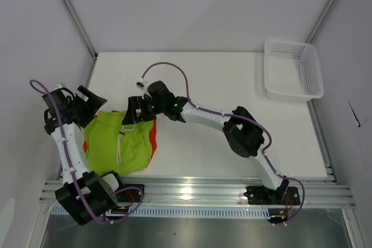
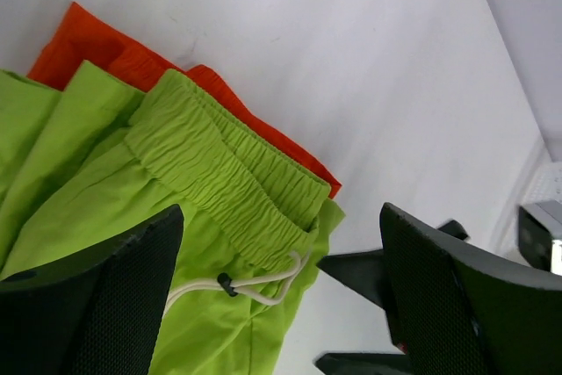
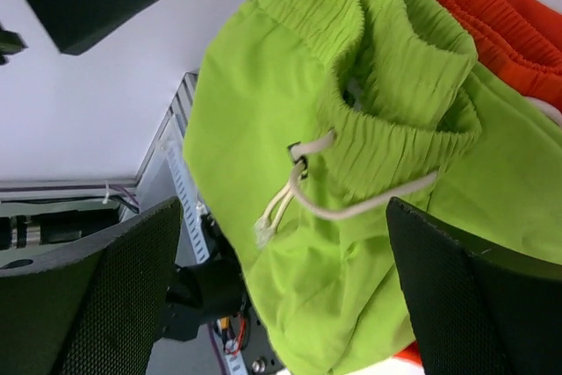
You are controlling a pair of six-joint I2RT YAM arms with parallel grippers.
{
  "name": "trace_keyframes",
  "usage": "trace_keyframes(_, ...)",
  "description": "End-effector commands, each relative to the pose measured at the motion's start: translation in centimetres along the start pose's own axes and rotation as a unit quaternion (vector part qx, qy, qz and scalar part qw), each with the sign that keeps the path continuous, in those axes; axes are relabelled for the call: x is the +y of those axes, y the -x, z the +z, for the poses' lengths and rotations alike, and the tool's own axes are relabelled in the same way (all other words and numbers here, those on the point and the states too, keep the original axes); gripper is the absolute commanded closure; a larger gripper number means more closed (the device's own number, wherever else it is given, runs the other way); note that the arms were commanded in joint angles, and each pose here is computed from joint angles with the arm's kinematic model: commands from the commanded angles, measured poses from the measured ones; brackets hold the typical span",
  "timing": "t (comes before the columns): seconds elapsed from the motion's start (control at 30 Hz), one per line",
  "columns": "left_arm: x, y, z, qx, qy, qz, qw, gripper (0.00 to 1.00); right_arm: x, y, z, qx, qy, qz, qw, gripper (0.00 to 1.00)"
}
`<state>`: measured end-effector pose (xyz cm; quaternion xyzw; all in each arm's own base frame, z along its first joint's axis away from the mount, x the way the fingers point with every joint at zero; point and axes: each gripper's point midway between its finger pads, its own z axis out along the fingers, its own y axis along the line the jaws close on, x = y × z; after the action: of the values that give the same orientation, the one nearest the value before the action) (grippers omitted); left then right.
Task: Fold and stack the shorts
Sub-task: Neatly place the folded shorts to the corner
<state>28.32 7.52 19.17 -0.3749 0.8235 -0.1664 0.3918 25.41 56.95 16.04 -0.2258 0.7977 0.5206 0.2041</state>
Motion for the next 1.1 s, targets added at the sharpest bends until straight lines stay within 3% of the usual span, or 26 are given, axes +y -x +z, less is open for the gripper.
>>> trace_keyframes(0.0,-1.5,-0.5,1.4,0.019,-0.044,-0.019,0.999,0.07,-0.7,0.1,1.5,0.009,-0.005,-0.007,1.000,0.00)
trace_keyframes(0.13,-1.8,-1.6,3.3,0.033,-0.054,-0.028,0.998,0.07,-2.8,-0.3,2.1,0.006,-0.037,-0.030,0.999,0.03)
trace_keyframes(0.17,-1.7,-2.1,3.7,0.037,-0.054,-0.031,0.997,0.07,-3.8,-0.4,2.3,0.004,-0.049,-0.032,0.998,0.15)
trace_keyframes(0.2,-2.0,-2.7,4.5,0.045,-0.056,-0.032,0.997,0.07,-4.7,-0.2,2.4,0.000,-0.068,-0.034,0.997,0.51)
trace_keyframes(0.23,-2.1,-2.8,4.9,0.048,-0.056,-0.033,0.997,0.07,-5.1,-0.5,2.4,0.006,-0.074,-0.030,0.997,0.52)
trace_keyframes(0.27,-2.2,-2.9,5.3,0.050,-0.054,-0.032,0.997,0.07,-6.1,-0.1,2.4,-0.005,-0.098,-0.027,0.995,0.77)
trace_keyframes(0.43,-1.5,-3.7,8.0,0.055,-0.035,-0.050,0.997,0.09,-9.2,-0.1,2.4,-0.010,-0.116,0.001,0.993,0.90)
trace_keyframes(0.47,-1.0,-3.8,8.6,0.052,-0.025,-0.057,0.997,0.09,-9.6,-0.1,2.4,-0.011,-0.118,0.005,0.993,0.99)
trace_keyframes(0.7,0.1,-1.7,10.2,0.000,-0.003,-0.069,0.998,0.11,-14.3,-0.5,1.7,-0.007,-0.155,0.052,0.987,1.00)
trace_keyframes(0.8,-1.1,-1.5,10.1,-0.011,-0.040,-0.075,0.996,0.11,-13.0,1.2,0.8,-0.040,-0.102,0.053,0.993,1.00)
trace_keyframes(1.07,-3.4,0.1,8.0,-0.022,-0.071,-0.058,0.996,0.11,-3.9,5.1,-2.5,-0.070,0.049,0.025,0.996,0.72)
